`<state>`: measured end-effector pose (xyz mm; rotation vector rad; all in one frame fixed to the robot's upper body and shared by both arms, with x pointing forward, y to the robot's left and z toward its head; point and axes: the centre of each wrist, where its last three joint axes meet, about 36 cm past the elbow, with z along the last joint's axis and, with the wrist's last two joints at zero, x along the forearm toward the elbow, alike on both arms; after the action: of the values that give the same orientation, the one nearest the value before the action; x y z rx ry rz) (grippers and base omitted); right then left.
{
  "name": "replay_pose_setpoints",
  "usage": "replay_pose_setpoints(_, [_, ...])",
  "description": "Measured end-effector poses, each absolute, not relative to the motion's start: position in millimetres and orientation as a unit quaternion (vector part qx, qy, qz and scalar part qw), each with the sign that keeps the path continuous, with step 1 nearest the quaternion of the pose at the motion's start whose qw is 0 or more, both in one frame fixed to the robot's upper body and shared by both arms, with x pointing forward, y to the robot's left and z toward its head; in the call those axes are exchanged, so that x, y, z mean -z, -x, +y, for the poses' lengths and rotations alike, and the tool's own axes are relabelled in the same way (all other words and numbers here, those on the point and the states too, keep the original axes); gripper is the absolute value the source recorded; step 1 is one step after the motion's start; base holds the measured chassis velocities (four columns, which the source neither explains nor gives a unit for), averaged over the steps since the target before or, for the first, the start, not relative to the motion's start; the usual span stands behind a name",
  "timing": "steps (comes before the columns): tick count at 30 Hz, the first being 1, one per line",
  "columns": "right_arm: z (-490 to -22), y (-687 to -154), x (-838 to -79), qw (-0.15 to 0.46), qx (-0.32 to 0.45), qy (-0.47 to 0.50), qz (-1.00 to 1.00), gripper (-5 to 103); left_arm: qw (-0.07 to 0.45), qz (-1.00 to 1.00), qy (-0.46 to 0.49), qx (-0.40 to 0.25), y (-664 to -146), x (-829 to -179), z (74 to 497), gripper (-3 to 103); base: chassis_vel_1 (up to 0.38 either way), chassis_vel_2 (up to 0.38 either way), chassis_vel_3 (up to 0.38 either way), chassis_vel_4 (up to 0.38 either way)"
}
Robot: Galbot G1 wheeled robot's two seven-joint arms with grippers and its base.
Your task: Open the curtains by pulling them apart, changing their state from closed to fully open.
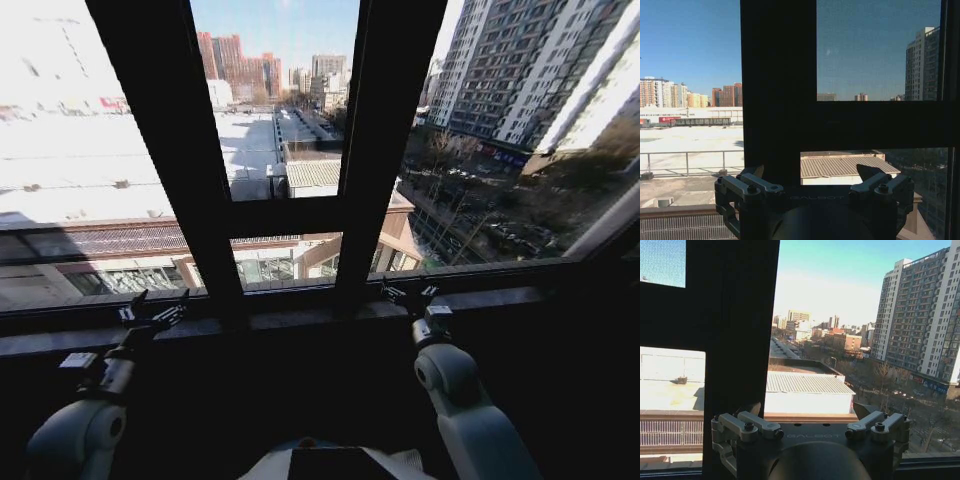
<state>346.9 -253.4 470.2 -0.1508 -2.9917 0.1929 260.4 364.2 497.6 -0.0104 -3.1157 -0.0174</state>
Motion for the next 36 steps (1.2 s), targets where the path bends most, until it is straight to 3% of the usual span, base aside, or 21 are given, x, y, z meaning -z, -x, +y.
replay_pose_setpoints(8, [-252.5,-347.3,-472.2,0.065,-0.063,0.051,-0.995,100,0.012,-1.0,0.004,0.006,-260.6,-497.8,364.4,100,0.026,-0.261,0.012,0.259])
replay_pose_setpoints(23, [-250.2,-344.1,-473.9,0.063,-0.061,0.053,-0.995,100,0.006,-1.0,-0.004,0.01,-253.2,-493.0,367.4,100,0.276,-0.258,-0.304,0.253])
replay_pose_setpoints(36, [-243.1,-339.1,-475.3,0.059,-0.061,0.053,-0.995,100,0.0,-1.0,-0.003,0.014,-248.9,-487.8,370.3,100,0.11,-0.33,-0.107,0.327])
